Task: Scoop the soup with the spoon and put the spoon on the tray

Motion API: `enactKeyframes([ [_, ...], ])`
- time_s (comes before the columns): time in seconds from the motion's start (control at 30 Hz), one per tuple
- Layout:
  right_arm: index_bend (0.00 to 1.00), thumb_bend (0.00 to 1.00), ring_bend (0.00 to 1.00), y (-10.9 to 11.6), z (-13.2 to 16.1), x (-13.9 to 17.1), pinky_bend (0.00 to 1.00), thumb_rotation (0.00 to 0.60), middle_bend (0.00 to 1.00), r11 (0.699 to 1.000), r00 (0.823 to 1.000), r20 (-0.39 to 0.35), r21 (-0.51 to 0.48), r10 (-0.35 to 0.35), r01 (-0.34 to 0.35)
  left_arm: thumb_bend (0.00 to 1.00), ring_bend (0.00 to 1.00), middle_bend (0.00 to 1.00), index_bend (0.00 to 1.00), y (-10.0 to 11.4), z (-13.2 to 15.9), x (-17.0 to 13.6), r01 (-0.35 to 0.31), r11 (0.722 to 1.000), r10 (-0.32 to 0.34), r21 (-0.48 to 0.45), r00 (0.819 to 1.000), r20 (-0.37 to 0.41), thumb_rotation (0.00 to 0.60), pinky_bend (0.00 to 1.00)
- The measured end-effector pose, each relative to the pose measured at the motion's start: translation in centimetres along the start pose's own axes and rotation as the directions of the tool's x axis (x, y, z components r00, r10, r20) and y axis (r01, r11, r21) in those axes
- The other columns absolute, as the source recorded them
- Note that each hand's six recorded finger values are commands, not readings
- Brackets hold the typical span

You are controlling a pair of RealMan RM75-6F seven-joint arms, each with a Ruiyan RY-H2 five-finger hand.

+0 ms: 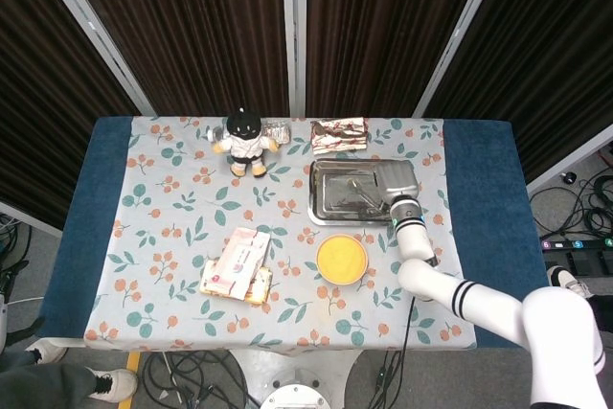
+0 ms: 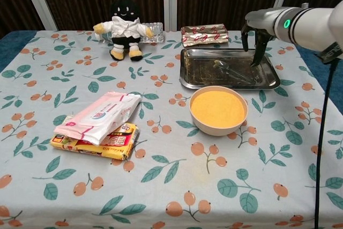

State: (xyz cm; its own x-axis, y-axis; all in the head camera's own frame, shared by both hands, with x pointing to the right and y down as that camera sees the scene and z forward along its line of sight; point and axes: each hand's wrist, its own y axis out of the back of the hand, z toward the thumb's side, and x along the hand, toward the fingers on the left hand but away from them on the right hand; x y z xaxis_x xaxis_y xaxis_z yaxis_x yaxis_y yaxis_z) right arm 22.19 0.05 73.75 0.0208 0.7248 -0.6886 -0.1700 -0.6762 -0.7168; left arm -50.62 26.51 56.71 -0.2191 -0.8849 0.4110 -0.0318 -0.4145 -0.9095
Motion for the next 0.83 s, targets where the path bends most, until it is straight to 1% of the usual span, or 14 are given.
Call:
enactKeyframes([
  [0.07,0.50,0.14,0.93,0.5,-1.2,1.3,1.00,0.600,0.93,1.000,1.000,-0.014,-0.016,-0.019,0.019,0.07,0.10,0.12,0.24,0.0,0.1,0.1,0.000,1.000,0.000,-0.001,1.000,0.005,0.600,0.11],
  [0.1,0.50,0.14,0.88,0.7,-2.1,2.2,0.97,0.600,0.88,0.999,0.999,-0.022,-0.024,-0.032,0.032,0.07,0.10,0.12,0.24,0.0,0.2,0.2,0.000,1.000,0.000,-0.001,1.000,0.007,0.600,0.11],
  [0.17,0.50,0.15,0.77,1.0,-3.6,3.9,0.86,0.600,0.77,0.998,0.998,-0.032,-0.035,-0.055,0.054,0.07,0.10,0.12,0.24,-0.1,0.3,0.4,0.003,1.000,-0.003,-0.001,1.000,0.011,0.600,0.11],
  [0.2,0.49,0.15,0.73,1.0,-4.3,4.8,0.82,0.600,0.73,0.997,0.997,-0.038,-0.043,-0.067,0.065,0.07,0.10,0.12,0.24,-0.1,0.3,0.5,0.004,1.000,-0.004,-0.001,1.000,0.014,0.600,0.11],
  [0.23,0.47,0.15,0.64,1.1,-5.2,6.1,0.73,0.600,0.66,0.995,0.995,-0.045,-0.054,-0.084,0.082,0.07,0.10,0.12,0.24,-0.1,0.4,0.6,0.005,1.000,-0.005,-0.001,1.000,0.017,0.600,0.11],
  [0.27,0.44,0.15,0.59,1.0,-6.0,7.1,0.68,0.600,0.62,0.994,0.994,-0.048,-0.062,-0.098,0.095,0.07,0.10,0.12,0.24,-0.1,0.5,0.7,0.006,1.000,-0.006,-0.001,1.000,0.021,0.600,0.11],
  [0.43,0.15,0.15,0.18,0.3,-11.0,12.5,0.31,0.600,0.25,0.980,0.983,-0.038,-0.101,-0.179,0.174,0.07,0.10,0.12,0.24,-0.1,1.1,1.2,0.009,1.000,-0.009,0.003,0.999,0.037,0.600,0.11],
  [0.5,0.10,0.15,0.10,-0.4,-12.4,14.6,0.24,0.600,0.19,0.973,0.979,-0.039,-0.122,-0.200,0.194,0.07,0.10,0.12,0.24,-0.1,1.4,1.3,0.012,1.000,-0.012,0.002,0.999,0.041,0.600,0.11],
  [0.6,0.09,0.15,0.09,-1.5,-14.2,17.9,0.21,0.600,0.17,0.959,0.968,-0.039,-0.153,-0.248,0.240,0.06,0.10,0.12,0.24,-0.2,1.9,1.5,0.015,1.000,-0.015,0.001,0.999,0.048,0.600,0.11],
  [0.67,0.09,0.15,0.08,-2.4,-15.4,20.3,0.20,0.600,0.17,0.946,0.958,-0.024,-0.168,-0.287,0.279,0.06,0.10,0.12,0.24,-0.2,2.0,1.6,0.016,1.000,-0.016,0.002,0.999,0.050,0.600,0.11],
  [0.73,0.09,0.15,0.08,-3.6,-16.8,23.0,0.19,0.600,0.17,0.932,0.951,0.015,-0.195,-0.310,0.306,0.07,0.10,0.12,0.24,-0.1,2.3,1.7,0.016,1.000,-0.016,0.004,0.998,0.053,0.600,0.11],
  [0.83,0.09,0.15,0.08,-5.1,-18.2,26.2,0.19,0.600,0.17,0.910,0.947,0.062,-0.264,-0.315,0.320,0.06,0.10,0.12,0.24,0.0,2.7,1.8,0.013,1.000,-0.013,0.008,0.998,0.063,0.600,0.11],
])
